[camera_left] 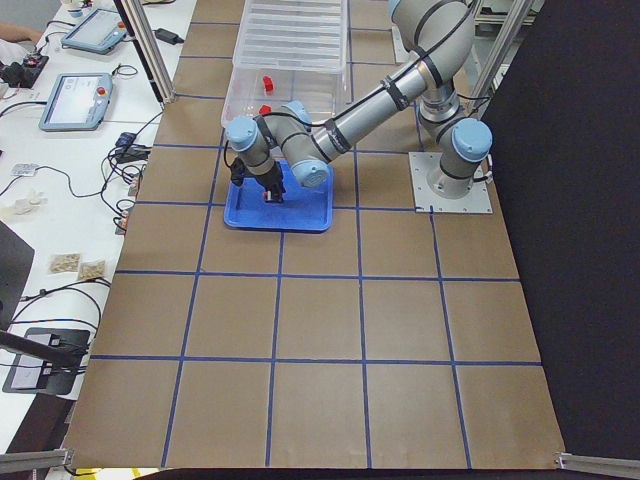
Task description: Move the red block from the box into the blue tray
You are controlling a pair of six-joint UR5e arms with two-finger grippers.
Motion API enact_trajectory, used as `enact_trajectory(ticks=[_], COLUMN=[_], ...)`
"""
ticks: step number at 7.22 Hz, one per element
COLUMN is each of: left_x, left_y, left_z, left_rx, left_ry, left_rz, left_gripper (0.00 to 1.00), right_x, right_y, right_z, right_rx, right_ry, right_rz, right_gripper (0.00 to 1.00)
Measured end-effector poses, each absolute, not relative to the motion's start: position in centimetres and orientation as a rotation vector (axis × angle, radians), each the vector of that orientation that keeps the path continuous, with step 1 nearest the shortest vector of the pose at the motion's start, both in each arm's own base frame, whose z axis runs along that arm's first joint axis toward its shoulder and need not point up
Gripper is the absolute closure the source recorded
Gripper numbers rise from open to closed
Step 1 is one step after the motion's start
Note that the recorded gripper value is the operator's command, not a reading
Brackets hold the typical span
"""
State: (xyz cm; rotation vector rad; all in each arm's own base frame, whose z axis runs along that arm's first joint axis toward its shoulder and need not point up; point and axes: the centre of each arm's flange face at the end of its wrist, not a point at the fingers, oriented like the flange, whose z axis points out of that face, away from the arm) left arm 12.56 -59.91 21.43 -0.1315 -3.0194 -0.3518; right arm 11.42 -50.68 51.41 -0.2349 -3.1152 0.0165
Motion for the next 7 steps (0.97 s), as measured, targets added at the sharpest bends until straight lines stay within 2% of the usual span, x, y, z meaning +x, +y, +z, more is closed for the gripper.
enact_trajectory(ticks=[1, 2, 5, 7], left_x=[12.6, 12.7, 12.7, 12.3], left_y=[-59.9, -59.9, -60.1, -60.9], left_z=[20.6, 20.0, 20.8, 26.3], left_rx=[-0.157, -0.183, -0.195, -0.193], left_ry=[-3.008, -3.000, -3.012, -3.061], left_rz=[-0.370, -0.382, -0.370, -0.288], left_gripper=[0.12, 0.00, 0.00, 0.00], right_x=[11.4, 11.4, 11.4, 11.4], right_y=[-50.7, -50.7, -50.7, -50.7], right_z=[51.4, 51.4, 51.4, 51.4], right_rx=[-0.236, -0.237, -0.235, -0.233], right_ry=[-3.115, -3.115, -3.116, -3.116], right_rz=[0.016, 0.015, 0.015, 0.015], right_gripper=[0.00, 0.00, 0.00, 0.00])
